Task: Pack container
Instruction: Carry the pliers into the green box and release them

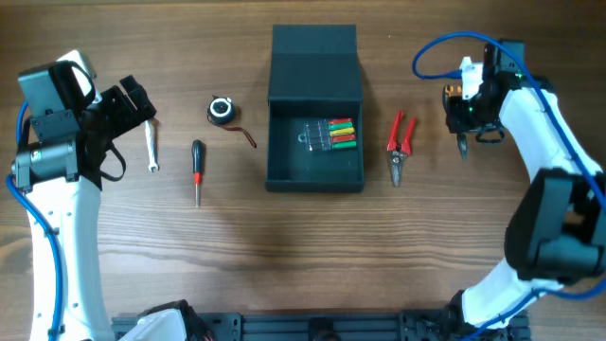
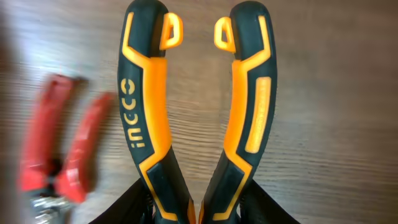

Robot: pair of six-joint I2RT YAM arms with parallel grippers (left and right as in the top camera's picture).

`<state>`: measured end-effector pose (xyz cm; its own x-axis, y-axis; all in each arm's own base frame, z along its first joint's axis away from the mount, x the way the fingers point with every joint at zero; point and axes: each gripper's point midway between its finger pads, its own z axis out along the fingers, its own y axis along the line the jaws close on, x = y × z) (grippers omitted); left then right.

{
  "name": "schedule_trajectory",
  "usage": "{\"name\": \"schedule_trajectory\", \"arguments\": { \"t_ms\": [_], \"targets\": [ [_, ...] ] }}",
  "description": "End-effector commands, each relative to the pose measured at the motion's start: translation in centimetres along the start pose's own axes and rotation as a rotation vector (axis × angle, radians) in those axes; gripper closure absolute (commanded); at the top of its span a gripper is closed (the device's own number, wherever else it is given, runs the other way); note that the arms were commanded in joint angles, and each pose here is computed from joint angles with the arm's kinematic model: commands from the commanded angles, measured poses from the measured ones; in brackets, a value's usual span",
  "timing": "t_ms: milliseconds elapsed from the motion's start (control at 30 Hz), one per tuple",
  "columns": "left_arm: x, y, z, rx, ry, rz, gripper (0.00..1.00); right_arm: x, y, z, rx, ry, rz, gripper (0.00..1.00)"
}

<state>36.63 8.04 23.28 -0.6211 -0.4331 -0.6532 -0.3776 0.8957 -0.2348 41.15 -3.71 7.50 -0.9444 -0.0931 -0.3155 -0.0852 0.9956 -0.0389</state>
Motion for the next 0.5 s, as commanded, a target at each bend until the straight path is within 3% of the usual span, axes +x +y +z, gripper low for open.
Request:
{"name": "schedule_trajectory", "arguments": {
  "t_ms": [0,200,333,467],
  "targets": [
    [-0.9,0.1,-0.3,-0.009,-0.022,0.013,0.00,-4.8,3.4,-8.2,0.009,-0.248,-0.121,0.96],
    [-0.9,0.1,-0.3,-0.009,-0.022,0.013,0.00,-6.4,12.1,-16.1,-0.046,-0.482,-0.409,0.96],
    [-0.9,0.1,-0.3,-0.008,-0.022,0.013,0.00,-4.0,20.3,-17.1,-0.191,-0.514,-0.796,0.96],
    [-0.9,0.1,-0.3,-0.008,-0.022,0.013,0.00,-1.6,25.4,-17.2,-0.316,-0.533,-1.057,0.96]
  ]
}}
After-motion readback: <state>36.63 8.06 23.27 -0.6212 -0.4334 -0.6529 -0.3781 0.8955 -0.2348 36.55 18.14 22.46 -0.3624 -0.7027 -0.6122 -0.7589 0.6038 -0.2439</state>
